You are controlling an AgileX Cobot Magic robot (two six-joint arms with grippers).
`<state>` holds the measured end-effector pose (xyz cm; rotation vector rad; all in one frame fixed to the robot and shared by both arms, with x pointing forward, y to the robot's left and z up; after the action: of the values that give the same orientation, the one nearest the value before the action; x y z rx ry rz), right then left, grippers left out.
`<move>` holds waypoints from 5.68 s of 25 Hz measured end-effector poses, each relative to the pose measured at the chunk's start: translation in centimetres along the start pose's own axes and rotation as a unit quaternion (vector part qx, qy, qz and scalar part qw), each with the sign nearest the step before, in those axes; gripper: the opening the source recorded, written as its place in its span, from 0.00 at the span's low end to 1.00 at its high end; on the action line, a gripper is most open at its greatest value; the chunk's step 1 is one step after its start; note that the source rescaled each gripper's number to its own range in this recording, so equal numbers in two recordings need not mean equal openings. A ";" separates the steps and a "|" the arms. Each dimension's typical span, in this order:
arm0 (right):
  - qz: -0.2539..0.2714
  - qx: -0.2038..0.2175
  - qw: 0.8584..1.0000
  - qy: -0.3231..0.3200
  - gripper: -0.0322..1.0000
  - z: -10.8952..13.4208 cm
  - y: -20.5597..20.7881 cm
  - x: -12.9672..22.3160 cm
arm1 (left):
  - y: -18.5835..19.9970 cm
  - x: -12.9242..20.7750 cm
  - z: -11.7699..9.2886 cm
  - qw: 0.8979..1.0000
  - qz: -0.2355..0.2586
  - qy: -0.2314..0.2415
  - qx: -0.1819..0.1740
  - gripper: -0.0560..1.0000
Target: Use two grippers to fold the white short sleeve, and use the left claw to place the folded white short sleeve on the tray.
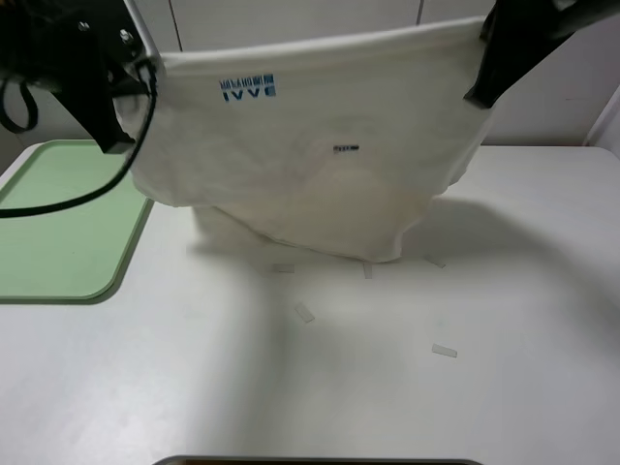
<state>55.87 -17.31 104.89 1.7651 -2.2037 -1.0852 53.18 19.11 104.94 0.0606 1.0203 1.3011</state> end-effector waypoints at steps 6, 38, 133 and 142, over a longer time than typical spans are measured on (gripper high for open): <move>-0.093 0.087 0.992 0.017 0.03 -5.8 9.5 0.6 | 6.9 -4.2 1.3 0.993 -0.095 -0.022 -0.059 0.05; -0.021 -0.005 0.974 0.226 0.03 -2.2 -3.1 -4.9 | -6.4 1.2 3.0 0.998 0.056 0.012 0.029 0.05; -0.046 -0.111 0.987 -0.108 1.00 -1.1 3.0 6.6 | 3.8 -5.9 -3.2 0.962 -0.144 0.060 0.224 0.77; -0.042 -0.114 0.981 -0.149 1.00 -1.0 3.0 6.6 | 17.0 -7.8 -2.9 0.954 -0.253 0.035 0.155 0.77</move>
<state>51.90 -23.46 105.20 1.7034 -2.0639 -1.6450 39.00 16.99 117.30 -0.0100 1.1993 0.6754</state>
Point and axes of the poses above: a point on each arm's last joint axis where the gripper is mounted, y pointing back along that axis away from the gripper, z along the wrist's bending axis when the last joint is at zero, x = y × z, the point moved 3 cm from there along -y, pointing out along that axis toward the gripper, and after that the axes turned 1 degree about y, right-handed, at the moved point
